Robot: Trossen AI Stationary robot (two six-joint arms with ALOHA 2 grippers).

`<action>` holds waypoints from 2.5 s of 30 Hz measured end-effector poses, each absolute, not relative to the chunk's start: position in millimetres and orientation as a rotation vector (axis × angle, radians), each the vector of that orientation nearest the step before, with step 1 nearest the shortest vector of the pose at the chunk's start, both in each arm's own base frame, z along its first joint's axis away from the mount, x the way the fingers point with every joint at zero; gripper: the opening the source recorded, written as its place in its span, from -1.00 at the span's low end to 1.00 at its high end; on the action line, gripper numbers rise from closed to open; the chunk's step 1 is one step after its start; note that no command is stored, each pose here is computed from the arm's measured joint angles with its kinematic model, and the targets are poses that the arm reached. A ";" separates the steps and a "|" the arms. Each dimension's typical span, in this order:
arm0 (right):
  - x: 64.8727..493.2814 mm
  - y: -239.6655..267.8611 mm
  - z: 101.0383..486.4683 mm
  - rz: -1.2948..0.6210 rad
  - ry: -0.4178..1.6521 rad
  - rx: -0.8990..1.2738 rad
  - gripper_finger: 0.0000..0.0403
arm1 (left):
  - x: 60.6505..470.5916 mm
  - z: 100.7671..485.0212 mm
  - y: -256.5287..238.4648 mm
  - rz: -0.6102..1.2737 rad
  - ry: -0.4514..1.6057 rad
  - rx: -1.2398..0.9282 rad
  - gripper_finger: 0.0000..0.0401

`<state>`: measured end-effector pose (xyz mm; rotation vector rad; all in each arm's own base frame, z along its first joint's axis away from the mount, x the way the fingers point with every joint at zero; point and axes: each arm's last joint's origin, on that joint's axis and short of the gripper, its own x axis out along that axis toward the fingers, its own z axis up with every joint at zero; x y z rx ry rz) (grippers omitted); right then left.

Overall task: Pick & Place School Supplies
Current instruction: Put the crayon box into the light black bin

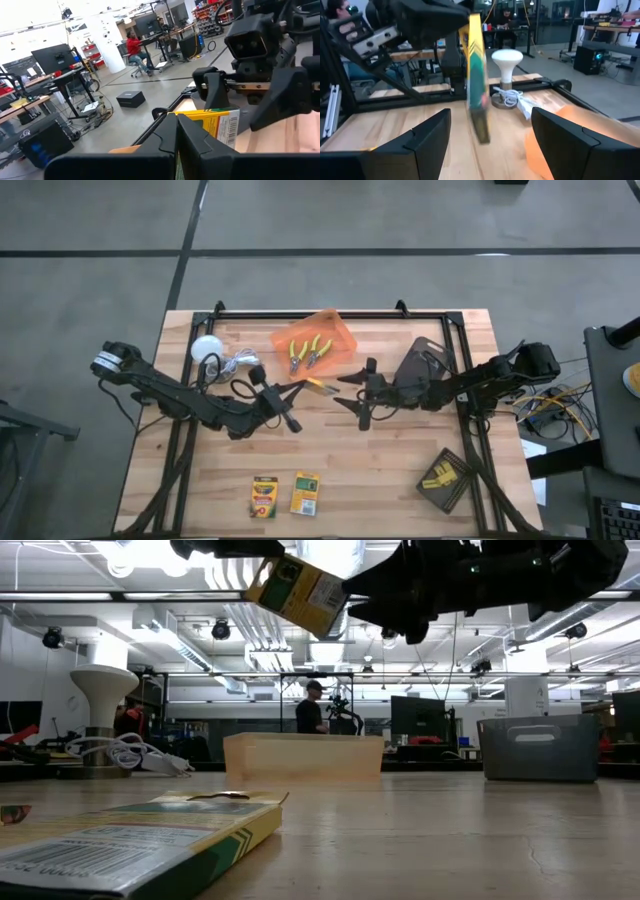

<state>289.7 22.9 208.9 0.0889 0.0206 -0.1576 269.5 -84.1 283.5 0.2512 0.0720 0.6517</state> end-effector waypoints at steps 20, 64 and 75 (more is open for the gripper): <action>293.7 23.4 216.5 -0.156 -0.003 0.101 0.21 | 270.6 283.2 -85.2 0.592 0.057 0.231 -0.97; 294.0 25.9 215.7 -0.072 0.012 -0.013 -0.83 | 270.5 283.3 -85.3 0.594 0.057 0.232 -0.97; 294.0 26.0 215.7 -0.069 0.010 0.029 -0.80 | 270.5 283.3 -85.3 0.593 0.057 0.232 -0.97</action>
